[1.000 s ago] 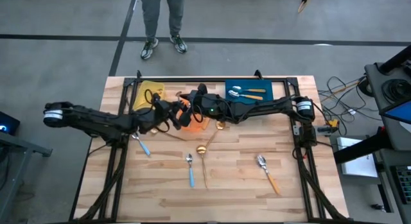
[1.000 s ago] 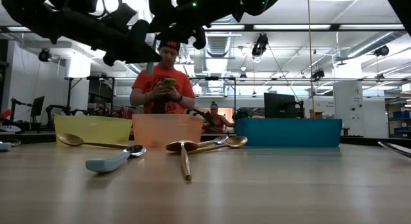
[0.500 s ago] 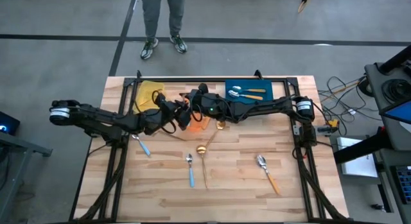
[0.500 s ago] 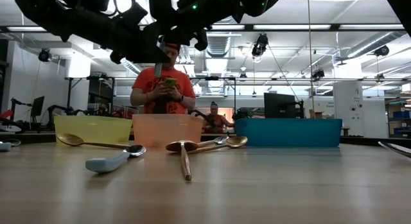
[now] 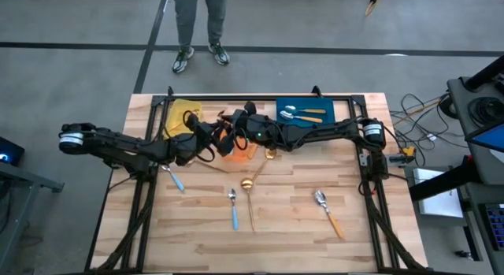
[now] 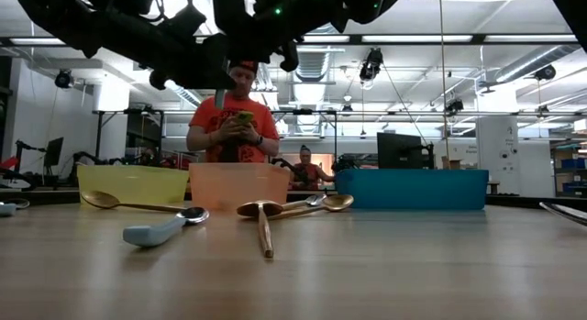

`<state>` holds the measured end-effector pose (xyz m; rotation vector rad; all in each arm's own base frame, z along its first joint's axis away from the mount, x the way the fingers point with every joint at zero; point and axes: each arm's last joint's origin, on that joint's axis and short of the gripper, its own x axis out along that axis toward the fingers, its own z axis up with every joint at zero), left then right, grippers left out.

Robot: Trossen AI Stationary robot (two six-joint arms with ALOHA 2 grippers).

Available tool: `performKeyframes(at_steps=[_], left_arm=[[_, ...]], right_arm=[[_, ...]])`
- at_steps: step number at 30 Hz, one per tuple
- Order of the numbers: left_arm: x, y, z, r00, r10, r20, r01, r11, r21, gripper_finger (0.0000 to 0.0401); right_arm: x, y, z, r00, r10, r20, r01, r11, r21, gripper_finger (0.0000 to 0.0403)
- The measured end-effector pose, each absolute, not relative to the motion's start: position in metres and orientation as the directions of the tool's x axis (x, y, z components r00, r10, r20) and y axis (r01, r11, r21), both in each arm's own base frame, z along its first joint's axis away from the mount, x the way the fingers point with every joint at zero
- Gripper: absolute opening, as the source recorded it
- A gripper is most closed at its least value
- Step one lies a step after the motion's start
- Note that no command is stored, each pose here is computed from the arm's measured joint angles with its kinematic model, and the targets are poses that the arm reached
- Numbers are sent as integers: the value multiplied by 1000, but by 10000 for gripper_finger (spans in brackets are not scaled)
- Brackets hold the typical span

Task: Sort silverware by color (type)
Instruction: Put the blue spoon into the orange bin

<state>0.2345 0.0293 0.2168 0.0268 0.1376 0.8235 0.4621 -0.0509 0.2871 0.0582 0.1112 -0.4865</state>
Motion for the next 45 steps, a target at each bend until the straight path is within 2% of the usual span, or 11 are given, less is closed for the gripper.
performKeyframes(at_steps=[4,12,19,27,32,36,45], left_arm=[[234,29,217,671,733,-112,-729,680,78,17],[234,29,217,672,732,-113,-728,681,78,25],[232,29,215,673,726,-141,-718,687,107,78],[214,29,231,671,728,-139,-698,684,212,142],[196,28,252,681,729,-70,-688,669,282,159],[181,27,268,683,730,-4,-689,647,326,159],[154,26,286,679,730,71,-706,625,333,157]], right_arm=[[462,-51,287,879,-461,-121,466,884,19,17],[462,-51,287,881,-457,-123,462,887,17,14],[459,-59,286,867,-469,-168,481,876,42,13],[454,-86,315,806,-511,-299,547,836,46,13],[442,-113,331,787,-411,-460,548,808,216,13],[437,-129,337,777,-348,-524,564,754,336,13],[464,-143,310,745,-162,-647,591,610,528,12]])
